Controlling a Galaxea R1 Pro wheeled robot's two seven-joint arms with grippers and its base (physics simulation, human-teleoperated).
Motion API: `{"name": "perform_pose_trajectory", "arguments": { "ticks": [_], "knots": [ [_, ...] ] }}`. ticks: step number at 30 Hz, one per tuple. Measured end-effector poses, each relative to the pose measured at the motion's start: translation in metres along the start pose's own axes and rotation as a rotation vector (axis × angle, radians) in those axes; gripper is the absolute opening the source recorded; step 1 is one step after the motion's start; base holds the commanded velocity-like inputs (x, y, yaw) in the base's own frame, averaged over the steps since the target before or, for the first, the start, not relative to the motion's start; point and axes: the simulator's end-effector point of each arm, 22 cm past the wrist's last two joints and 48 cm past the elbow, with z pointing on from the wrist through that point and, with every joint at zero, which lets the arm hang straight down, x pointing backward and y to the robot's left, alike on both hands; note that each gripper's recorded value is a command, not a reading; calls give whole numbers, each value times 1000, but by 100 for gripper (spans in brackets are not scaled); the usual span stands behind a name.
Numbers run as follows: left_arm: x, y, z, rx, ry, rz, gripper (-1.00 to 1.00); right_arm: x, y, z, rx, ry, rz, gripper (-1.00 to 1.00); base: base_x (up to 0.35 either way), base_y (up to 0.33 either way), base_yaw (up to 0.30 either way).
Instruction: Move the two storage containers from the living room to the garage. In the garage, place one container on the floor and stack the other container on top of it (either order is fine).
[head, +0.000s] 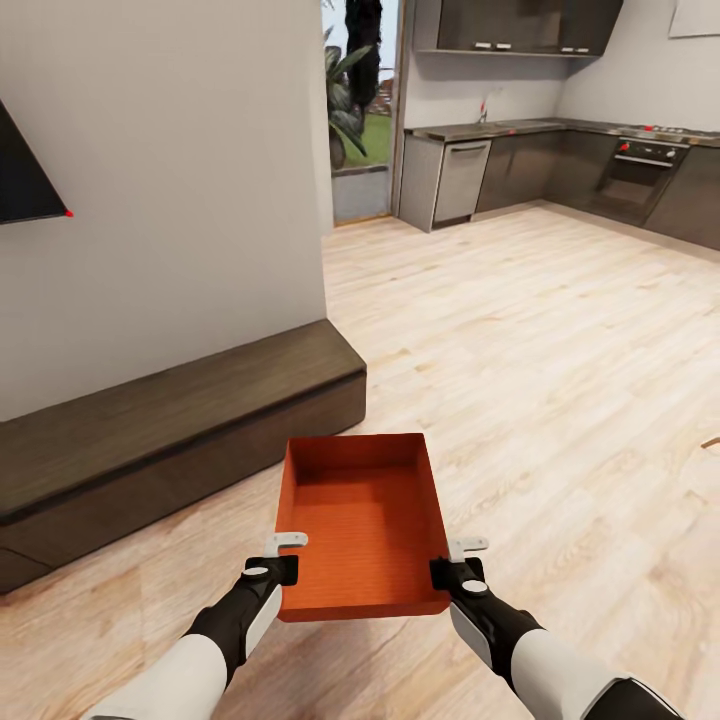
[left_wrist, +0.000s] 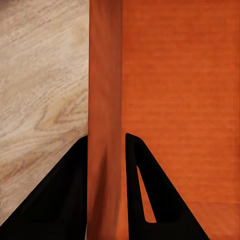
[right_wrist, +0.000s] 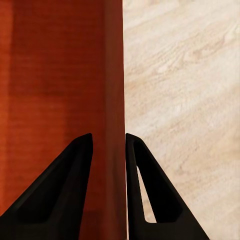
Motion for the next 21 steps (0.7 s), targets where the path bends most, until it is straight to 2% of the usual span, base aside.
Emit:
{"name": "perform_pose_trajectory", "arguments": {
  "ticks": [21],
  "knots": [
    [-18, 2, -32, -1, 0, 0, -100, -21, -4, -29, 0, 0, 0, -100, 0, 0, 0]
  ]
}}
